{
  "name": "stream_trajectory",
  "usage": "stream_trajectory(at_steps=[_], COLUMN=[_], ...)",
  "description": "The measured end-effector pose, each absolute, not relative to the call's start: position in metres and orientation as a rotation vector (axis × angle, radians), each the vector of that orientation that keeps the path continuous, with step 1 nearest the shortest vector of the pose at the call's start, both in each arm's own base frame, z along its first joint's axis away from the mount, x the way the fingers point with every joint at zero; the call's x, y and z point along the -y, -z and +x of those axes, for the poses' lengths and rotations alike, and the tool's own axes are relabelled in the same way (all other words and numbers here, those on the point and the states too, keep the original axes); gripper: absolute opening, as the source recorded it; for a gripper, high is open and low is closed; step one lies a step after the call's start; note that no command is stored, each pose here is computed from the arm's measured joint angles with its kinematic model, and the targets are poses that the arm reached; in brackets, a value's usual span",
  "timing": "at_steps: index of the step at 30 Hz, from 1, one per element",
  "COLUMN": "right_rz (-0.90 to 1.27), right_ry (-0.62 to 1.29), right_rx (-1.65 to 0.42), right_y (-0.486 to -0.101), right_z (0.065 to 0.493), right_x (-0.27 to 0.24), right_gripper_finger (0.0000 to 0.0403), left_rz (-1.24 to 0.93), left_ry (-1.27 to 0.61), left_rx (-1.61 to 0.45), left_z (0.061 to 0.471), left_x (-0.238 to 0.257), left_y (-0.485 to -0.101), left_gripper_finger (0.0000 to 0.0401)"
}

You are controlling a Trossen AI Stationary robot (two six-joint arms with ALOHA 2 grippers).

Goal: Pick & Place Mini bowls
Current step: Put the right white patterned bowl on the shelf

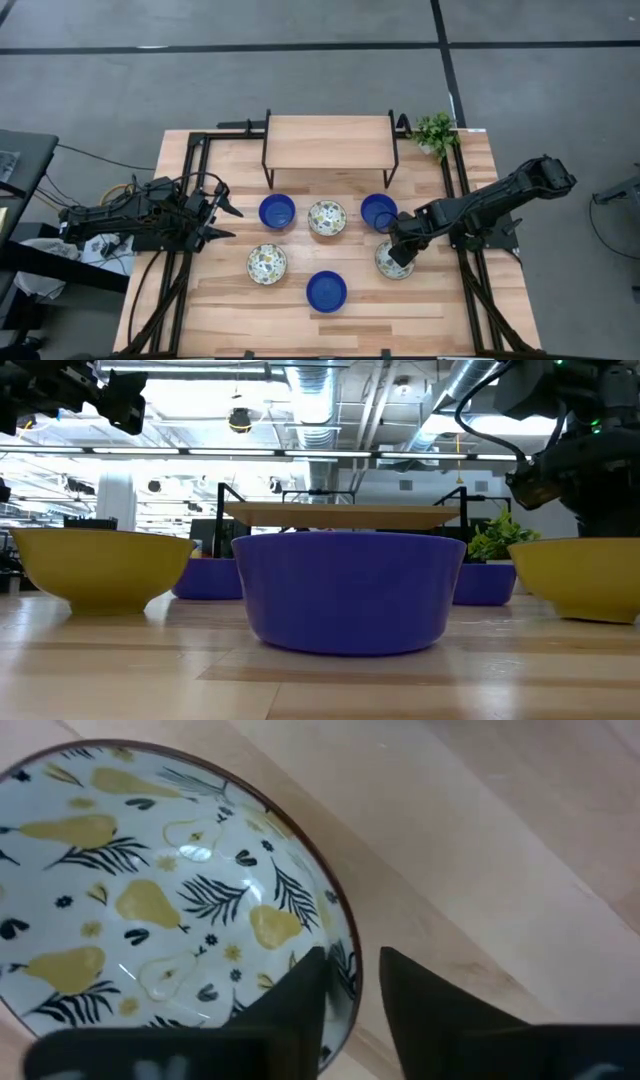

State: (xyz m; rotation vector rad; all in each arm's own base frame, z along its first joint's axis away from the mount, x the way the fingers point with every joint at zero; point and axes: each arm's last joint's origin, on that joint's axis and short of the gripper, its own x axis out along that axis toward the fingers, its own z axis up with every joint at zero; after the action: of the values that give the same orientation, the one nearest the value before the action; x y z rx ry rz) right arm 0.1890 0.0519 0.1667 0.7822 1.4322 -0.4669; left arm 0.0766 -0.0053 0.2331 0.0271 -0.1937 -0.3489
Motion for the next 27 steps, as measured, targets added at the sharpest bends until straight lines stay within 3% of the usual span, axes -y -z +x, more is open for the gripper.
stream_trajectory(at_steps=[6, 17, 27], right_rz=[0.8, 0.822, 0.791], right_ry=[0.437, 0.354, 0.175], right_rx=[-1.408, -1.437, -1.435], right_y=[-0.169, -0.179, -0.25], right_z=[0.192, 0.195, 0.212], right_x=[-0.053, -0.057, -0.064], right_gripper_finger=[0.001, 0.0003, 0.0001], left_rz=[0.027, 0.029, 0.029], left_ry=[0.349, 0.348, 0.348], left_rx=[0.194, 0.2, 0.201], left_z=[0.077, 0.077, 0.077], left_x=[0.005, 0.005, 0.005], left_y=[-0.233, -0.234, -0.234], left_gripper_finger=[0.0253, 0.0253, 0.0253])
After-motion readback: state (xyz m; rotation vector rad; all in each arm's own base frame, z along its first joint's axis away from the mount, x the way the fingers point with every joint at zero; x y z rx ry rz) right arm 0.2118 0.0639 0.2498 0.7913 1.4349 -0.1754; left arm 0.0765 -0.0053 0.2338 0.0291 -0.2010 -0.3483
